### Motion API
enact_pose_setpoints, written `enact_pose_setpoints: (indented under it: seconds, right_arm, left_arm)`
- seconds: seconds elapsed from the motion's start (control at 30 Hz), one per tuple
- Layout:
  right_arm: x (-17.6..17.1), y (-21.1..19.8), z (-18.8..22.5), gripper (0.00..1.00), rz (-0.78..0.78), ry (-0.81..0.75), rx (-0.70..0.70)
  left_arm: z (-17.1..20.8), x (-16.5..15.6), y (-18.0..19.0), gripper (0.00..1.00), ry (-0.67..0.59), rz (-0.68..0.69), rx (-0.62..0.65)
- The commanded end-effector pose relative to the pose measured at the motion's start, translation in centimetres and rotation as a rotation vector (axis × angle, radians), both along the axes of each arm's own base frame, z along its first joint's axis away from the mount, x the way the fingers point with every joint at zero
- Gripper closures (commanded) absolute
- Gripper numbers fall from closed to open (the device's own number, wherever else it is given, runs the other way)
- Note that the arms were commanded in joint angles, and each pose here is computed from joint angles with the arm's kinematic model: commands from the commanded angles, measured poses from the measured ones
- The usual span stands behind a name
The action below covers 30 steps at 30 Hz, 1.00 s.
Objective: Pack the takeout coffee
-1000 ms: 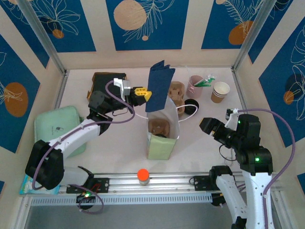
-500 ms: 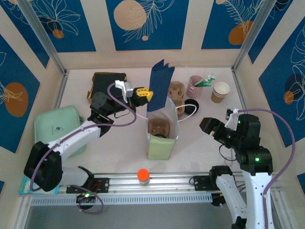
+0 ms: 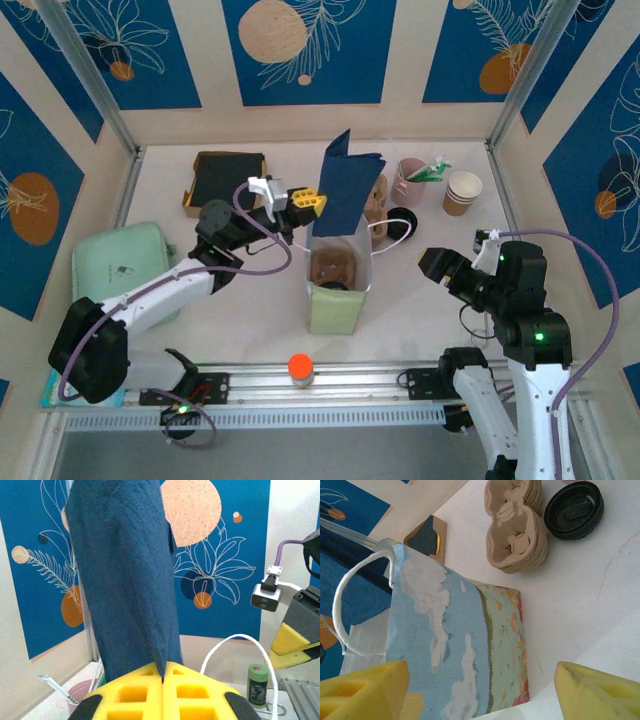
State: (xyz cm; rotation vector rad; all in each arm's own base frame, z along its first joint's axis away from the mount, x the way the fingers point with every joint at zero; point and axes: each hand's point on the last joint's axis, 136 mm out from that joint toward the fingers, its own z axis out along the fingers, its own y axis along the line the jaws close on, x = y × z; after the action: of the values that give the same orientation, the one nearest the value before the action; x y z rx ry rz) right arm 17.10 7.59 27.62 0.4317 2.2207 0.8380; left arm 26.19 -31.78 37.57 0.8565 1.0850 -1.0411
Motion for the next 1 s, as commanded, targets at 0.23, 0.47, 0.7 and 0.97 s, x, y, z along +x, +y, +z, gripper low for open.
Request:
enact_pose_setpoints:
  seconds: [0.23,0.47,0.7,0.97]
  right_arm:
    - [-0.1,0.4,0.2,0.23,0.017,-0.011,0.014]
    - [-0.1,0.3,0.2,0.23,0.017,-0.014,0.009]
    - [-0.1,0.4,0.4,0.23,0.018,-0.022,0.011]
    - [-0.1,0.2,0.3,0.23,0.015,-0.019,-0.004]
  left_arm:
    - [-2.0,0.7,-0.4,1.0,-0.001,0.044,0.017]
    - [-3.3,1.4,-0.3,1.0,0.002,0.083,0.04]
    - [-3.0,2.4,-0.7,1.0,0.004,0.096,0.026]
    - [-1.4,2.6,-1.2,1.0,0.001,0.073,0.008]
